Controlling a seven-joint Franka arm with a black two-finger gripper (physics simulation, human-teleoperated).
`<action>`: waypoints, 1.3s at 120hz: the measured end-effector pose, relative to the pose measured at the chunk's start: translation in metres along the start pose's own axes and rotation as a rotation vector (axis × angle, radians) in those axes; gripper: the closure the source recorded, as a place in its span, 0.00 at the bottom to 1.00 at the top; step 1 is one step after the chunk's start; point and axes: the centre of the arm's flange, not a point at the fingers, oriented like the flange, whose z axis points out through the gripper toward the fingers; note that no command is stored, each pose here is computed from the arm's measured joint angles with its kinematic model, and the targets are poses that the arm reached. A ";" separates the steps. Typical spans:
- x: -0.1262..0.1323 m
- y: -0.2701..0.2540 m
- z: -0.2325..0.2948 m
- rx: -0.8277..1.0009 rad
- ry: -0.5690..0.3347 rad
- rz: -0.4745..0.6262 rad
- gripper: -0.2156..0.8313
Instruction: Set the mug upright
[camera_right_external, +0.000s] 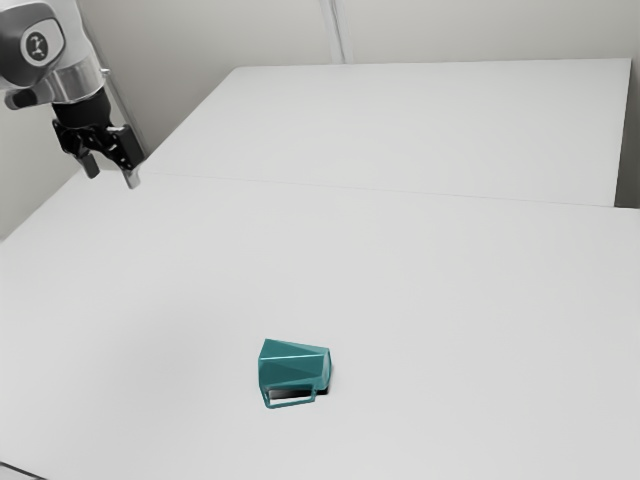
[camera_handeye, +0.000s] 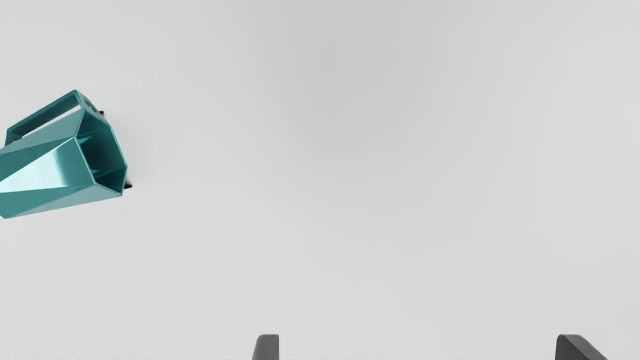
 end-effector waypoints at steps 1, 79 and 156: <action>0.000 0.000 0.000 0.000 0.000 0.000 0.21; 0.034 -0.026 0.155 0.390 0.051 -0.127 0.21; 0.019 -0.110 0.305 0.770 0.165 -0.395 0.21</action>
